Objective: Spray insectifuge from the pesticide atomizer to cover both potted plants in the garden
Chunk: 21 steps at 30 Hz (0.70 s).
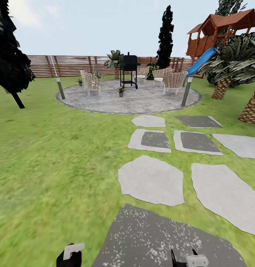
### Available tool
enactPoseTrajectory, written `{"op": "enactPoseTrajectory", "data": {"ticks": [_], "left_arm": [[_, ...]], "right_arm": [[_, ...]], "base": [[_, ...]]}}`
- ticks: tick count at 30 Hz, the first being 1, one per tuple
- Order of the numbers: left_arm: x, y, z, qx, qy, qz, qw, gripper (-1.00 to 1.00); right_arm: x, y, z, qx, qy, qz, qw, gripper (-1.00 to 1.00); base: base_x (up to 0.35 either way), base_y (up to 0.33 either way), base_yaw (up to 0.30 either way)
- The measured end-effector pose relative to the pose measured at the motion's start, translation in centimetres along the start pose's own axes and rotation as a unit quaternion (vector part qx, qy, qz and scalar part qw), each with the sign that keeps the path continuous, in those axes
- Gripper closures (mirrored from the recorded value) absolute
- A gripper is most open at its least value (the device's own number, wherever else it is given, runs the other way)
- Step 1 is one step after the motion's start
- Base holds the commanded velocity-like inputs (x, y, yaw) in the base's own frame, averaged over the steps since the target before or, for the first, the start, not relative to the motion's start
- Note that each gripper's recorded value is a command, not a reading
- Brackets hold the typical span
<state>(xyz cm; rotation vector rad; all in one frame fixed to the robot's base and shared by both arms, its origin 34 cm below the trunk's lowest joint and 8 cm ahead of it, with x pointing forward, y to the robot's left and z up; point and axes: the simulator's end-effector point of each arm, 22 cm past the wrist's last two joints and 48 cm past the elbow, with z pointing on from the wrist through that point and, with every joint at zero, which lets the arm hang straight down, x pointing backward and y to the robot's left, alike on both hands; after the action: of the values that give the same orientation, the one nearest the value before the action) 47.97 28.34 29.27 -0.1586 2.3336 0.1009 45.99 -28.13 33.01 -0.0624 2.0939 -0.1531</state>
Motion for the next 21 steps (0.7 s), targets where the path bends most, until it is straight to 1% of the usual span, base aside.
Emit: {"op": "enactPoseTrajectory", "data": {"ticks": [21], "left_arm": [[-0.05,-0.01,0.0,0.0,-0.001,0.0,1.0,1.0]], "right_arm": [[0.0,0.01,0.0,0.0,0.0,0.0,1.0,-1.0]], "base": [[0.297,-0.118,0.0]]}}
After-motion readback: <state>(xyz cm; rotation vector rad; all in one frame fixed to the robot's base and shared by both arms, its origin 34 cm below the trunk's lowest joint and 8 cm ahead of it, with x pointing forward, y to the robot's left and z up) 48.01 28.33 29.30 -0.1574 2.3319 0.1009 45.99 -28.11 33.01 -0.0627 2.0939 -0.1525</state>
